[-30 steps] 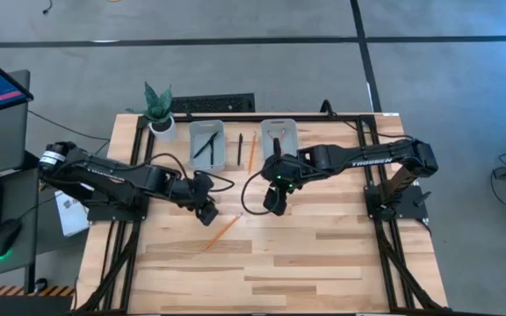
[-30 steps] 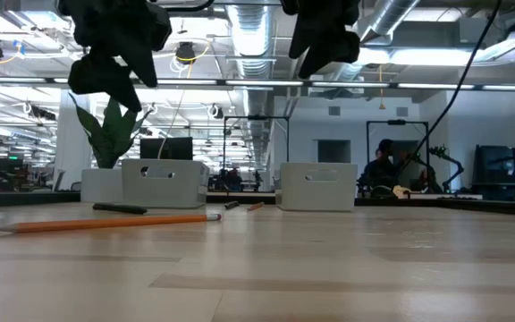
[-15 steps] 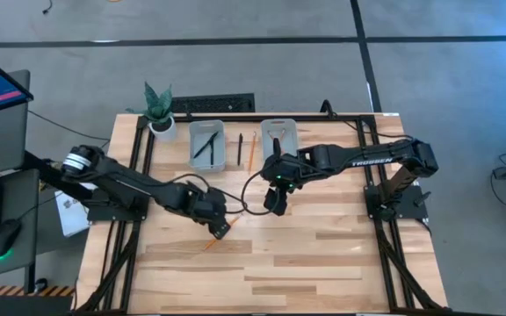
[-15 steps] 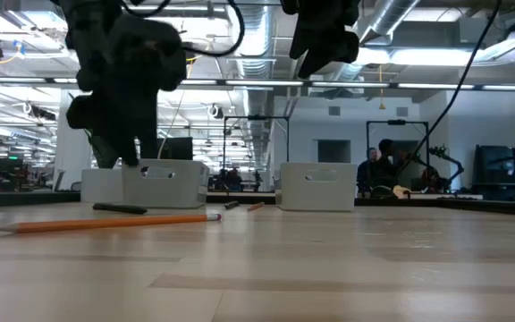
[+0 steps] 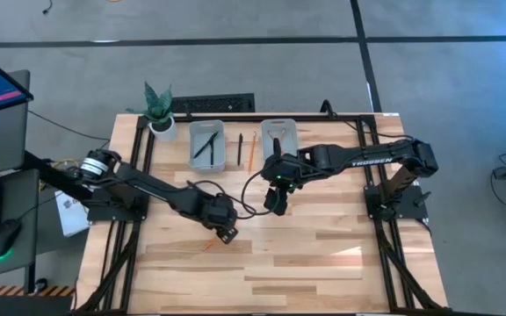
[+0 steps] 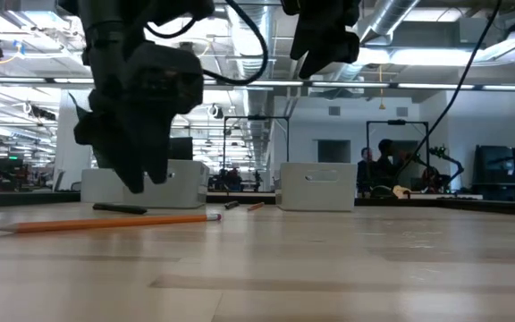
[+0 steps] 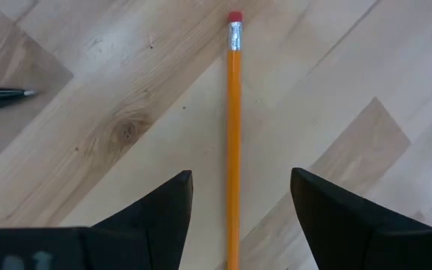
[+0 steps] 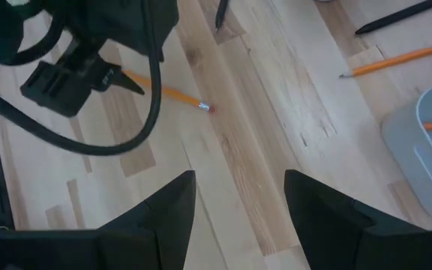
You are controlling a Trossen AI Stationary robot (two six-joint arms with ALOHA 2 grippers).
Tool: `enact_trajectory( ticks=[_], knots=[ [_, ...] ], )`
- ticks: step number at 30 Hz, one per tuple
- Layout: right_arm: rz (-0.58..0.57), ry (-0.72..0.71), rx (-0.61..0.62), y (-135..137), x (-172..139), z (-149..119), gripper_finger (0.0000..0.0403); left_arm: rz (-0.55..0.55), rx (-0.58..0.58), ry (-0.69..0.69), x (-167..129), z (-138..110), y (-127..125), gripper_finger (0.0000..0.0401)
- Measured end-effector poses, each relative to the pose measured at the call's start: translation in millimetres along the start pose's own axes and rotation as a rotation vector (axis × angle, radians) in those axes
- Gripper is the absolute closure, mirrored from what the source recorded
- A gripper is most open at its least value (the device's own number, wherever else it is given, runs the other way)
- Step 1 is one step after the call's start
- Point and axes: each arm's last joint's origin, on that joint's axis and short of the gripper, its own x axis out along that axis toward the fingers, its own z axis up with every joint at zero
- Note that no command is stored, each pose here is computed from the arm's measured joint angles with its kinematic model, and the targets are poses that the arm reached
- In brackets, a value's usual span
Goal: Sort pens & pencils
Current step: Put the orange pencil into the right gray bin
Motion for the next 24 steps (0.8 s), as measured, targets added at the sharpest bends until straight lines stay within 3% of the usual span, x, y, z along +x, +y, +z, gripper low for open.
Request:
enact_trajectory(
  ticks=[24],
  knots=[
    [0.003, -0.007, -0.017, 0.3, 0.1, 0.7, 0.0175, 0.131, 0.022, 0.100, 25.4, 0.9, -7.9, 0.0184]
  ],
)
